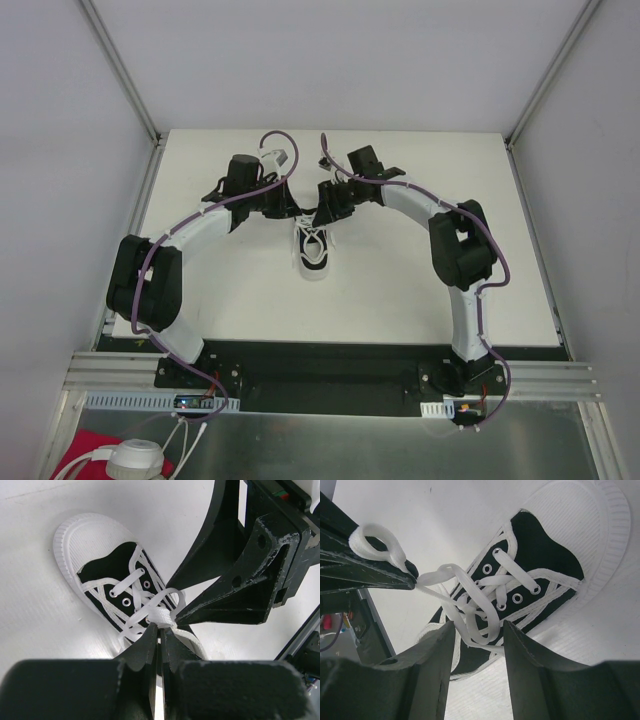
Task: Tie the shoes
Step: Cross the shoelace with the shoelace.
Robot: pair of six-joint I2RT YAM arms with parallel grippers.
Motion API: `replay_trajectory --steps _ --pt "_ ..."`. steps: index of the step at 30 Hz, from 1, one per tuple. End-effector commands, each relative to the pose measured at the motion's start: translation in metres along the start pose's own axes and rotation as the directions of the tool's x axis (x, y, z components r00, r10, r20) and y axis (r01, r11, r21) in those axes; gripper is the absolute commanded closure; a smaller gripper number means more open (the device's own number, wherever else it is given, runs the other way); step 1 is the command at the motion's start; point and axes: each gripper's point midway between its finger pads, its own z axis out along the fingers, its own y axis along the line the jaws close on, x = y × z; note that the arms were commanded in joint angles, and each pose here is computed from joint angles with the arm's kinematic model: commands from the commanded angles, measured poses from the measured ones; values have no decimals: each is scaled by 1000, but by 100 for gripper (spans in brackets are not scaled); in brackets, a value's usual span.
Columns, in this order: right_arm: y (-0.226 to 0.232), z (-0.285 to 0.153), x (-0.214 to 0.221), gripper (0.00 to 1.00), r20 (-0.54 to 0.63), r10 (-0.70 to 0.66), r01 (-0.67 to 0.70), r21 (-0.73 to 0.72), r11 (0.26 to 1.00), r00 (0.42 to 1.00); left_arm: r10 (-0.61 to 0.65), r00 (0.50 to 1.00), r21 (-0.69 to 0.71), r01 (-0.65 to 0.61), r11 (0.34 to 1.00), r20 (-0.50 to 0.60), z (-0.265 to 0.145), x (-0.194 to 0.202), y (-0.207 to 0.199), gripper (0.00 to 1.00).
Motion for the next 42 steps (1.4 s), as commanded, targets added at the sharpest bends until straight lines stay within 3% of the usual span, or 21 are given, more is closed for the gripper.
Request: replay_trajectory --steps 1,11,19,28,31,38,42 --pt "5 -2 -13 54 28 -42 42 2 999 999 61 996 49 -64 997 61 -13 -23 -23 100" --pt "1 -3 -9 64 21 -47 47 26 999 999 60 996 50 -64 997 63 -14 -23 -23 100" --pt "0 -2 -8 62 17 -50 50 34 998 999 59 996 52 -62 997 60 -13 -23 -24 100" --pt "1 1 -5 68 3 -63 62 44 997 998 60 996 51 -63 997 62 -14 -23 -24 100" --pt "1 1 -5 73 2 -62 61 47 997 998 61 996 50 -64 997 64 -14 -24 -24 100" --pt "1 -1 -4 97 5 -66 65 61 996 998 58 996 51 -61 997 61 -14 -22 -23 100" --pt "0 -6 -10 99 39 -76 72 89 993 996 61 996 51 -64 997 62 -14 -22 -24 100"
